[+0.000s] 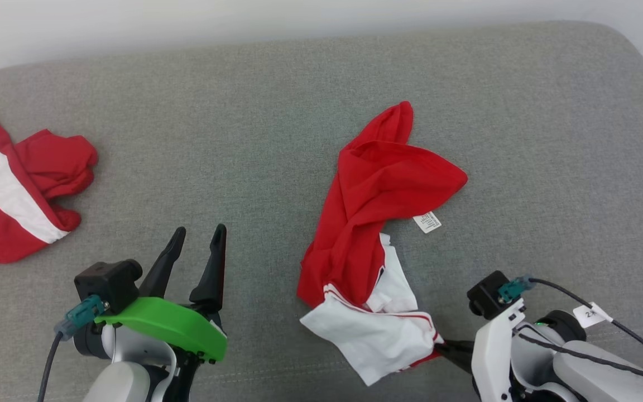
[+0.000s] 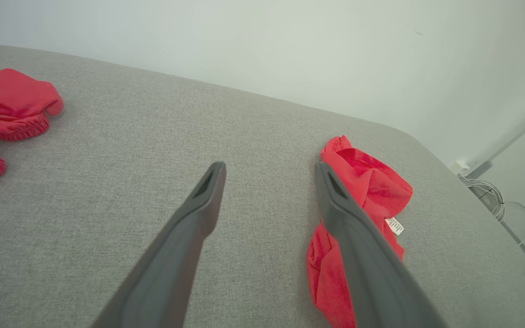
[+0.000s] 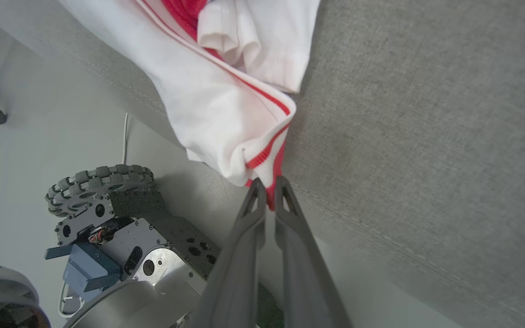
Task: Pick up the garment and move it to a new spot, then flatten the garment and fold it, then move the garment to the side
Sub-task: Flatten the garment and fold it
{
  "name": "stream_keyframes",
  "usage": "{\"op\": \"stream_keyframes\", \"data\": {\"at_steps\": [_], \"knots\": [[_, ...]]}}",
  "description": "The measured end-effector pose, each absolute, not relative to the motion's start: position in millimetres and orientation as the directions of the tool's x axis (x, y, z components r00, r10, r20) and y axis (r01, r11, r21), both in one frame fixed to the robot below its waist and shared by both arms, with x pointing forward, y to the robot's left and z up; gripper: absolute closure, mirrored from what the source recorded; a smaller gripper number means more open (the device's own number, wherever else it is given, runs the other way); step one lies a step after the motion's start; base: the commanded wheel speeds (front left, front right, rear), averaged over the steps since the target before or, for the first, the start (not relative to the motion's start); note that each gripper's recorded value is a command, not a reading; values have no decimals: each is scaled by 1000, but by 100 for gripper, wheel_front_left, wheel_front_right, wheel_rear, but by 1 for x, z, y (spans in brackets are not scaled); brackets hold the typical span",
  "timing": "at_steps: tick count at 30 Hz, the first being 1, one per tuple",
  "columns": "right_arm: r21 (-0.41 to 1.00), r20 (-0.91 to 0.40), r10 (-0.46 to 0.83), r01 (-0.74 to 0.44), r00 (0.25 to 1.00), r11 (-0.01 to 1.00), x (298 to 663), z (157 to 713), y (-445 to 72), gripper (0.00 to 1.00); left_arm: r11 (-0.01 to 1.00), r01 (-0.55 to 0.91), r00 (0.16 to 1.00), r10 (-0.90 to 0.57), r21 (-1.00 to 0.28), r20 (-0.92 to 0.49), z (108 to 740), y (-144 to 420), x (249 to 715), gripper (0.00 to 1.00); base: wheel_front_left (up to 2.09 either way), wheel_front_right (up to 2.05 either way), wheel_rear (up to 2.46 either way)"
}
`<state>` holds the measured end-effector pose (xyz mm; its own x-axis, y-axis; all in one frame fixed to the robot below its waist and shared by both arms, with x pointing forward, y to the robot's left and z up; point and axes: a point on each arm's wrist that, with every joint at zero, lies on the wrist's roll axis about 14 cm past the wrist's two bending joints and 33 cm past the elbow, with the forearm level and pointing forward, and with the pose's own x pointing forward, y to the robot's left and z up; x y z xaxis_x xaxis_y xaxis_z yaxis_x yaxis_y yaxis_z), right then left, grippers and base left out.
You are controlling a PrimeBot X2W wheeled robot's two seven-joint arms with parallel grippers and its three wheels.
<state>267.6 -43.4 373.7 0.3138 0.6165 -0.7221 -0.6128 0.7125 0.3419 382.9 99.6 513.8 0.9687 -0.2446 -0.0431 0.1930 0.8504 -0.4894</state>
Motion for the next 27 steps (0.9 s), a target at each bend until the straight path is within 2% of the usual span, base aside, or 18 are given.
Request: {"op": "stream_keyframes", "data": {"at_steps": [13,24,27], "knots": [[190,-802,380,-405,461,894,307,363,-139,100,847,201,966,-255,-492,-46,513,96,386,0,0,0,0],[33,-787,199,-282,583,959,328,370,-209,100,841,221,959,-280,-494,-47,511,87,389,0,0,0,0],[31,-767,191,-261,613,965,333,374,-212,100,837,236,952,-301,-494,-55,509,81,390,0,0,0,0]]}}
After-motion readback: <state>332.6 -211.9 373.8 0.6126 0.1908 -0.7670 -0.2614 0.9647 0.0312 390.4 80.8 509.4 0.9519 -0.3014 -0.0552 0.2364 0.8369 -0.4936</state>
